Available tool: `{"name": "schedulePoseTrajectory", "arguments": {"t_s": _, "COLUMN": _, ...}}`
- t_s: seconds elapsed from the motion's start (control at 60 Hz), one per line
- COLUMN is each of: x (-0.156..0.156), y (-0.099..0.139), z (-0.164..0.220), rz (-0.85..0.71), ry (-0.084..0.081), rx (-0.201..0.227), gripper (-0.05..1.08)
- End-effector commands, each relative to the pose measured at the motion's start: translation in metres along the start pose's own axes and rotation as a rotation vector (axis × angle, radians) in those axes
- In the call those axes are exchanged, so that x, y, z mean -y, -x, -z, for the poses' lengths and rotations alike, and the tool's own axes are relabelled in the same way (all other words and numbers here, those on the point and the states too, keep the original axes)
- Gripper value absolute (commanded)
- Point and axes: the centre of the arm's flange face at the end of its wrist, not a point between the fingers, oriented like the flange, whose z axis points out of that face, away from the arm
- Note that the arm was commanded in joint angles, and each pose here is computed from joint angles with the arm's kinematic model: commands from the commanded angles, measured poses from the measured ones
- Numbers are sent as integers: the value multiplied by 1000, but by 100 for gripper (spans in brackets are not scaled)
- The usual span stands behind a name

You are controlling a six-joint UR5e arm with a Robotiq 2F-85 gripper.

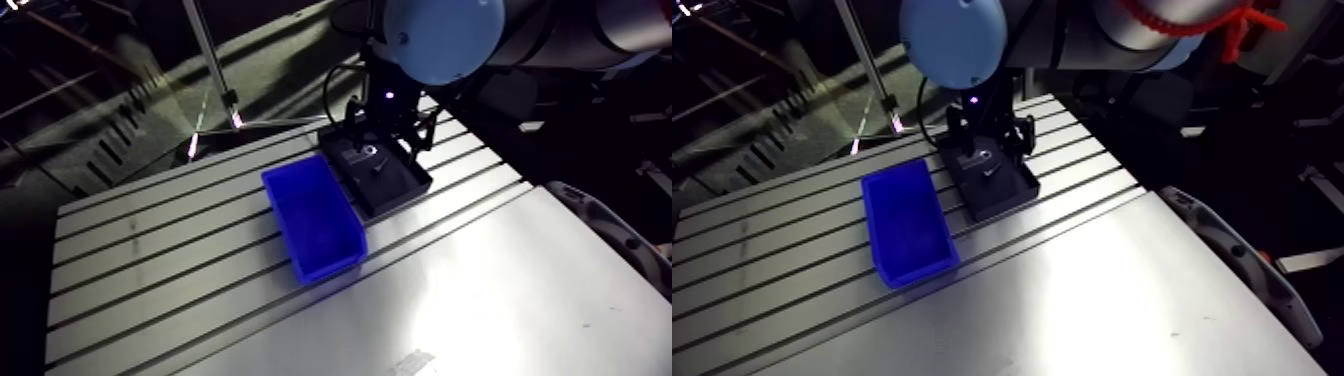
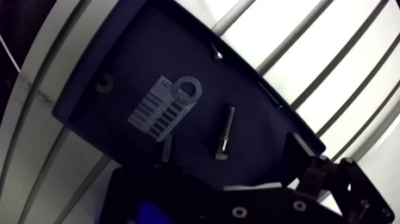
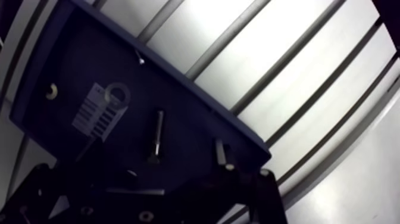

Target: Pick up the M10 bolt from the tray and put it into the blue bin.

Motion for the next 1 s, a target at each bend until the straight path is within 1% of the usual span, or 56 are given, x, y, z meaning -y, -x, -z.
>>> {"name": "schedulePoseTrajectory", "arguments": {"t_s": 0.017, "x": -1, "y": -2, "z": -2, "rz": -2, "ry": -2, "rx": -5, "gripper": 5}}
{"name": "schedulePoseTrajectory", "arguments": {"t_s": 0.1, "x": -1, "y": -2, "z": -1, "rz": -2, "ry": -2, "rx": -6, "gripper": 5}}
{"name": "schedulePoseTrajectory", "arguments": {"t_s": 0.333, "x": -1, "y": -2, "z": -1, "rz": -3, "ry": -2, "rx": -6, "gripper": 13}}
{"name": "schedulePoseTrajectory", "arguments": {"t_s": 0.533, "x": 0, "y": -1, "z": -1, "rz": -2, "ry": -2, "rx": -6, "gripper": 27}}
{"name": "schedulePoseTrajectory", "arguments": {"t_s": 0.683, "x": 1, "y": -1, "z": -2, "rz": -2, "ry": -2, "rx": -5, "gripper": 34}}
{"name": "schedulePoseTrajectory", "arguments": {"t_s": 0.717, "x": 1, "y": -1, "z": -1, "rz": -3, "ry": -2, "rx": -6, "gripper": 39}}
{"name": "schedulePoseTrajectory", "arguments": {"t_s": 0.75, "x": 1, "y": 0, "z": -1, "rz": -2, "ry": -2, "rx": -6, "gripper": 40}}
{"name": "schedulePoseTrajectory", "arguments": {"t_s": 0.867, "x": 1, "y": 1, "z": -3, "rz": -3, "ry": -1, "rx": -2, "gripper": 43}}
{"name": "schedulePoseTrajectory", "arguments": {"t_s": 1.0, "x": 1, "y": 2, "z": -4, "rz": -4, "ry": 2, "rx": 0, "gripper": 44}}
